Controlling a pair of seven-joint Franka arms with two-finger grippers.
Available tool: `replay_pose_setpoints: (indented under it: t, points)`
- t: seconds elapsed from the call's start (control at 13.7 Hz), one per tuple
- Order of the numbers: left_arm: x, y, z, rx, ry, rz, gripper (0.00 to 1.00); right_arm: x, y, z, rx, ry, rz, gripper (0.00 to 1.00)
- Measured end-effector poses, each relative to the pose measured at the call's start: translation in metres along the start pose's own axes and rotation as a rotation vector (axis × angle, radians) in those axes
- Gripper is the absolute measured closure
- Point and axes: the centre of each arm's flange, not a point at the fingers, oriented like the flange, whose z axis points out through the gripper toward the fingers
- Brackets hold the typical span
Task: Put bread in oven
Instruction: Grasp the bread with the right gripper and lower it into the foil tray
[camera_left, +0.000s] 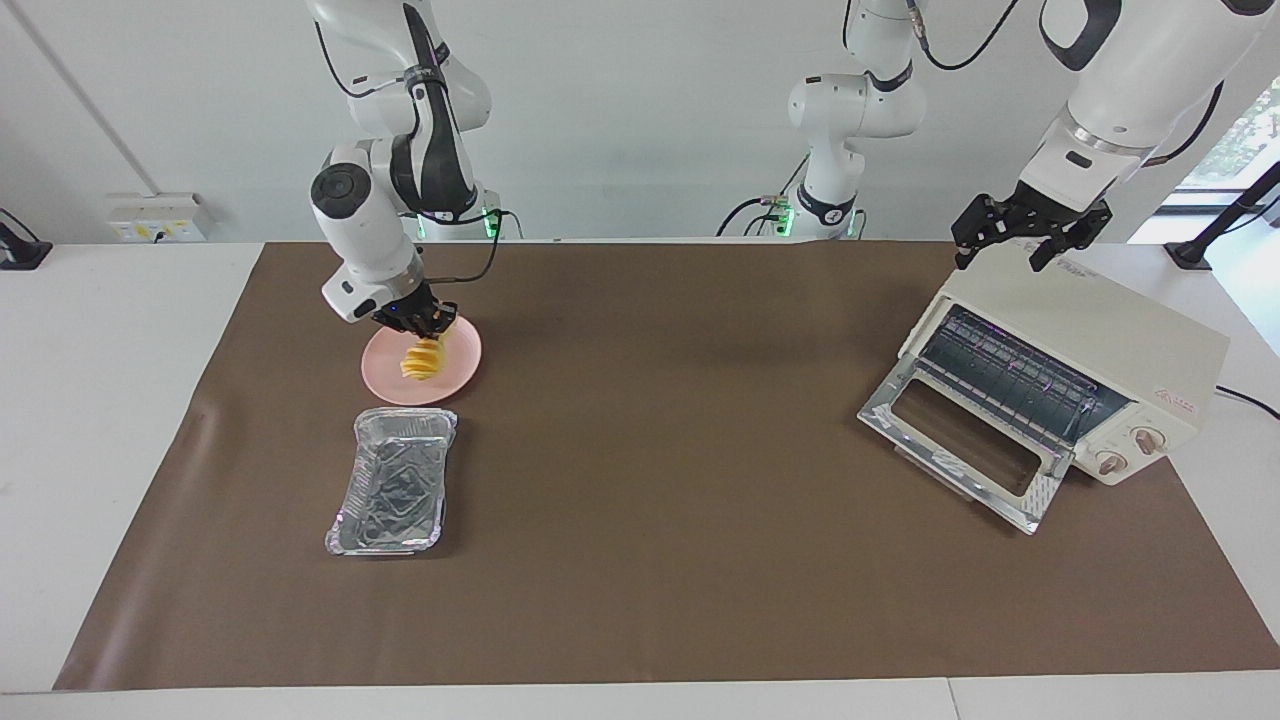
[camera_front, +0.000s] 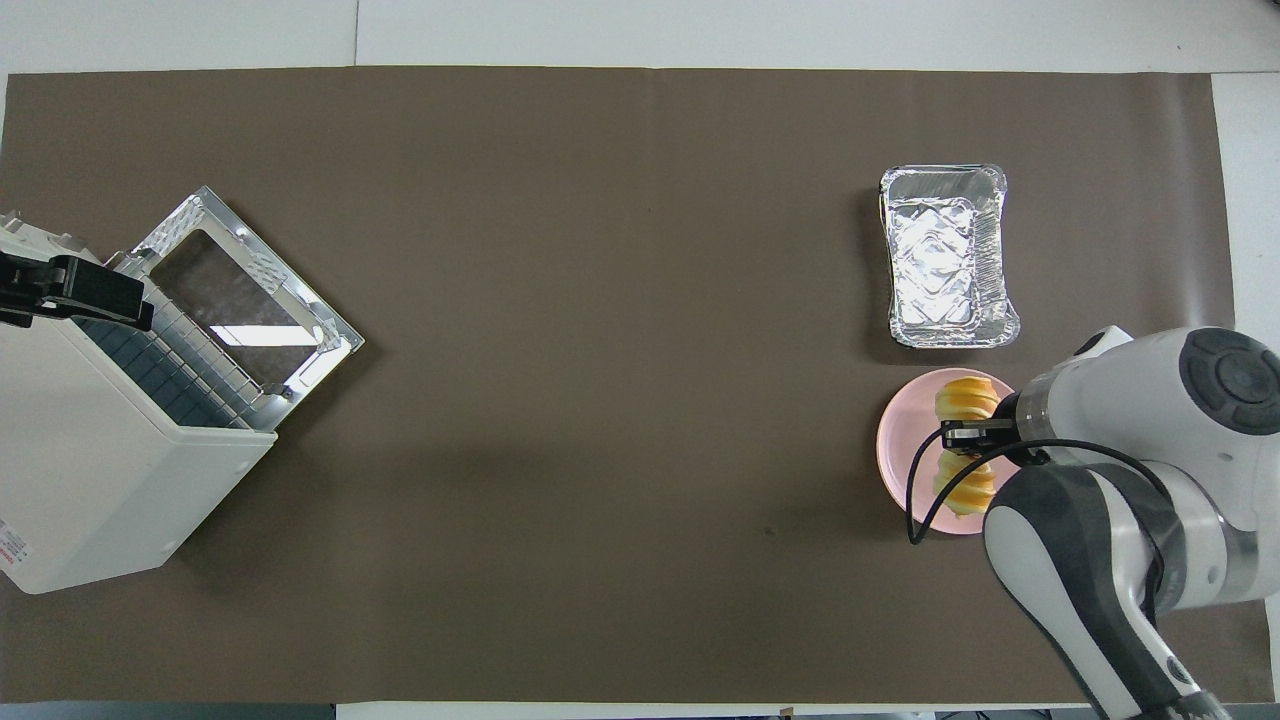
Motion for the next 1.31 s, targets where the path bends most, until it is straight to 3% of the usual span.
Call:
replay_pose_setpoints:
  t: [0.22, 0.51, 0.73, 0.95, 1.31]
  points:
    - [0.0, 0.0, 0.0, 0.0, 0.0, 0.0, 0.0, 0.029, 0.003, -0.06, 0.015, 0.109, -0.035, 0.9]
    - [0.0, 0.0, 0.0, 0.0, 0.0, 0.0, 0.0, 0.114, 0.023, -0.083, 0.023, 0.171, -0.031, 0.9]
    - [0.0, 0.0, 0.0, 0.0, 0.0, 0.0, 0.0, 0.175, 0.026, -0.06, 0.025, 0.193, -0.033, 0.9]
    - [0.0, 0.0, 0.0, 0.0, 0.0, 0.0, 0.0, 0.212, 0.023, -0.02, 0.026, 0.173, -0.034, 0.9]
    - [0.0, 0.0, 0.0, 0.0, 0.0, 0.0, 0.0, 0.227, 0.002, 0.015, 0.028, 0.147, -0.062, 0.9]
